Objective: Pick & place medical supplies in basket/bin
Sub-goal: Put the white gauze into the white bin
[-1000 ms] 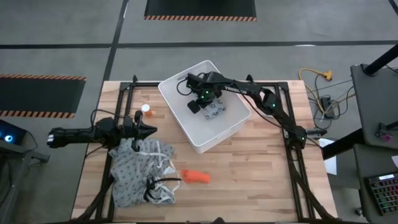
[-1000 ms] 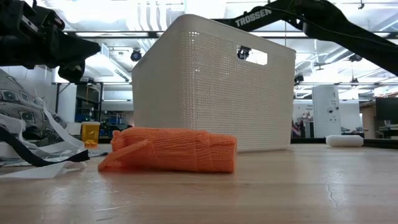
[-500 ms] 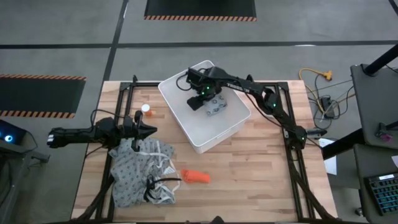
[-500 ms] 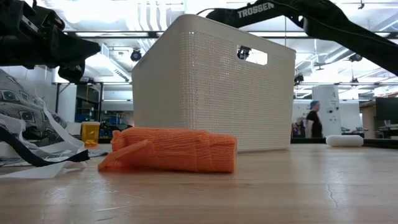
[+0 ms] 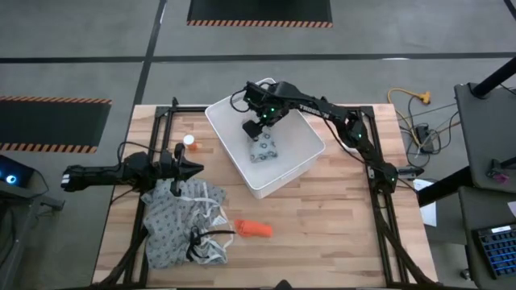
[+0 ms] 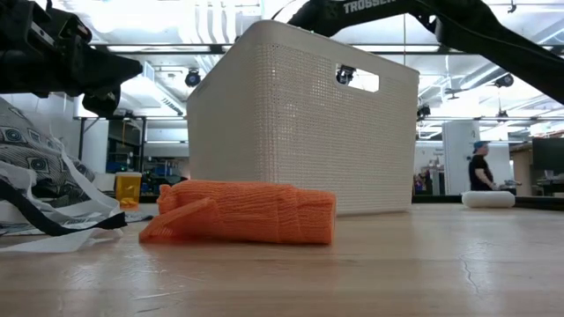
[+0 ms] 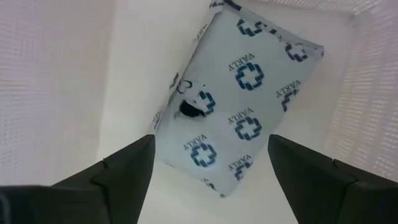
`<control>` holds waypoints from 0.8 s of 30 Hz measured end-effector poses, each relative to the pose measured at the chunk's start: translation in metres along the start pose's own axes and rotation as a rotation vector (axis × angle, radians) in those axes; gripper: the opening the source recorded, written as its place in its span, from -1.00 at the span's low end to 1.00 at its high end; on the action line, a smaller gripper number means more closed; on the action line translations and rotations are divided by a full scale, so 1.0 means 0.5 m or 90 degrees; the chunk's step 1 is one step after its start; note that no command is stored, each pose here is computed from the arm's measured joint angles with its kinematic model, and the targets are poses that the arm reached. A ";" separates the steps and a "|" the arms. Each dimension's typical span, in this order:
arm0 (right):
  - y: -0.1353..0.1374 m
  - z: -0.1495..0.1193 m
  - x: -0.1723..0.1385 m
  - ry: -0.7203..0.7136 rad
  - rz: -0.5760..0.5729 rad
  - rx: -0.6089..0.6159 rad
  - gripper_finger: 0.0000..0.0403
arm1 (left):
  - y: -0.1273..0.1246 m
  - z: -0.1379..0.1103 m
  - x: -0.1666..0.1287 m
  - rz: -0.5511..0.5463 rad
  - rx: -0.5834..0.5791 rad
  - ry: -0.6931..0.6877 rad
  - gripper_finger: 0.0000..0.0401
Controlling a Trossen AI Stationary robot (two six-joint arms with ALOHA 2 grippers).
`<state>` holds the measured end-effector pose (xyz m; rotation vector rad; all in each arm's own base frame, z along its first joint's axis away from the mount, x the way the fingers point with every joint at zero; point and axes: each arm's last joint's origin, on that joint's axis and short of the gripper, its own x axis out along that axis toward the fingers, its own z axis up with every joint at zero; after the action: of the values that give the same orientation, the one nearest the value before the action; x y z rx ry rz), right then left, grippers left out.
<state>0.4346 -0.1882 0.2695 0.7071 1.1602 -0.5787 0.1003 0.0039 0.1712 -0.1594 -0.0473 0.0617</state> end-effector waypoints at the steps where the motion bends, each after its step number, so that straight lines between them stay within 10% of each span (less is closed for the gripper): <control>1: 0.000 0.000 -0.005 -0.004 0.002 -0.003 0.50 | 0.000 0.000 0.000 0.000 0.000 0.000 -0.93; 6: 0.004 -0.010 -0.075 -0.045 0.020 -0.051 0.44 | 0.000 0.000 0.000 0.000 0.000 0.000 -0.93; 17: -0.016 -0.137 -0.438 -0.334 -0.022 -0.208 0.27 | 0.000 0.000 0.000 0.000 0.000 0.000 -0.93; 24: -0.086 -0.223 -0.522 -0.281 -0.099 -0.263 0.21 | 0.000 0.000 0.000 0.000 0.000 0.000 -0.93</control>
<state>0.2560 -0.1192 0.4836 0.1226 0.8824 -0.5667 0.1003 0.0039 0.1712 -0.1596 -0.0473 0.0617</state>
